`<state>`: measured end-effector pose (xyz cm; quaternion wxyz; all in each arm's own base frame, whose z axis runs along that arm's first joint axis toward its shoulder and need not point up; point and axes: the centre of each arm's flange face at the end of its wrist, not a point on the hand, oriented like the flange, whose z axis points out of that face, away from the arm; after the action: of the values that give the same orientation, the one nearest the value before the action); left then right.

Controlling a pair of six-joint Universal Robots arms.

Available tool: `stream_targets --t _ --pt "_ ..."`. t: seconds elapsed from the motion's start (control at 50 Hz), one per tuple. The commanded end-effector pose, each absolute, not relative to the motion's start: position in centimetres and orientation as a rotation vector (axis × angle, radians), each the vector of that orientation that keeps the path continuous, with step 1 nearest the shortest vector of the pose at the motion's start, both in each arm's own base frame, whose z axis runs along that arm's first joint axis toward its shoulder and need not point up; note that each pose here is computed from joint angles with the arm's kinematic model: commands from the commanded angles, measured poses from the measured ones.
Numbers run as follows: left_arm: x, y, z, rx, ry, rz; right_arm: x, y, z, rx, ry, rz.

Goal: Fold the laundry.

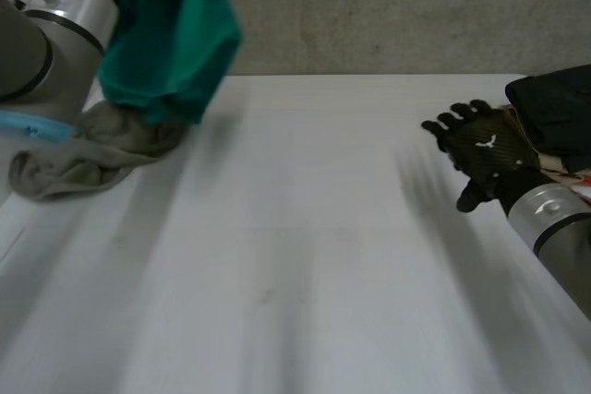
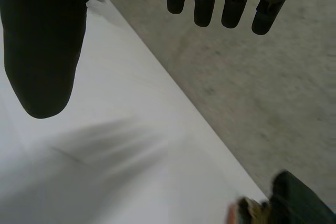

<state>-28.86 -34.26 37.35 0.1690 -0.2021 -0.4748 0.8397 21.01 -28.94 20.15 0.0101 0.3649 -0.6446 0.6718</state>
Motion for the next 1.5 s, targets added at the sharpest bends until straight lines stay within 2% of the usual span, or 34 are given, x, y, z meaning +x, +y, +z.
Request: stream_targets --t 0.02,0.04,0.06,0.08,0.12,0.2,0.24,0.32,0.34,0.4,0.48,0.54,0.56,0.62,0.66,0.8,0.88,1.0,1.14,1.3,1.4,1.5 --pt "-36.1 -23.1 30.9 -0.748 -1.354 1.855 18.8 -30.3 21.2 0.973 -2.001 2.077" --pt "-36.9 -21.9 30.0 -0.778 -1.353 1.805 18.7 -30.4 21.3 0.960 -2.002 2.078" --pt "-38.3 -19.8 27.3 -0.834 -1.372 1.708 18.5 -30.6 21.4 0.940 -2.008 2.081" --pt "-38.8 -19.1 26.0 -0.853 -1.388 1.672 18.4 -30.7 21.4 0.930 -2.011 2.082" --pt "-40.0 -18.3 22.0 -0.894 -1.458 1.575 18.2 -30.8 21.5 0.912 -2.019 2.082" --pt "-40.7 -18.1 18.8 -0.955 -1.536 1.512 18.2 -30.7 21.4 0.910 -2.034 2.076" --pt "-40.6 -18.1 19.1 -0.982 -1.534 1.529 18.2 -30.7 21.3 0.909 -2.039 2.074" --pt "-39.7 -19.1 22.3 -1.017 -1.472 1.669 18.4 -30.2 21.0 0.923 -2.061 2.058" --pt "-38.6 -20.4 24.0 -1.002 -1.462 1.759 18.5 -30.0 21.1 0.930 -2.065 2.056" --pt "-36.3 -23.0 26.3 -0.966 -1.480 1.903 18.7 -29.0 21.7 0.950 -2.088 2.037" --pt "-33.9 -25.8 27.6 -0.931 -1.520 2.020 19.7 -26.6 22.2 1.035 -2.204 1.957" --pt "-32.2 -27.8 27.1 -0.920 -1.593 2.048 20.3 -24.8 22.2 1.098 -2.298 1.876" --pt "-31.1 -29.2 26.3 -0.923 -1.659 2.054 20.5 -23.6 22.4 1.131 -2.355 1.819" --pt "-29.8 -31.1 24.3 -0.962 -1.766 2.034 20.7 -22.1 22.2 1.182 -2.418 1.731" --pt "-29.0 -32.7 21.9 -1.028 -1.873 1.994 21.2 -20.5 21.6 1.245 -2.478 1.654" --pt "-26.8 -35.5 15.9 -1.344 -2.050 1.870 22.1 -17.9 18.9 1.394 -2.438 1.624" --pt "-26.9 -35.8 13.1 -1.507 -2.017 1.793 22.0 -17.2 17.3 1.444 -2.356 1.640" --pt "-27.6 -35.9 13.1 -1.515 -1.964 1.795 21.8 -17.2 15.4 1.494 -2.233 1.660" --pt "-28.3 -34.9 14.6 -1.389 -1.961 1.770 22.2 -19.4 14.5 1.491 -2.112 1.709" --pt "-27.9 -32.7 16.9 -1.307 -1.960 1.765 23.8 -22.0 18.4 1.434 -1.954 1.890" --pt "-27.2 -30.5 17.8 -1.286 -1.974 1.743 26.5 -20.5 26.2 1.373 -1.736 2.235" --pt "-27.1 -29.5 16.9 -1.251 -1.995 1.710 27.1 -19.1 30.6 1.329 -1.735 2.382"
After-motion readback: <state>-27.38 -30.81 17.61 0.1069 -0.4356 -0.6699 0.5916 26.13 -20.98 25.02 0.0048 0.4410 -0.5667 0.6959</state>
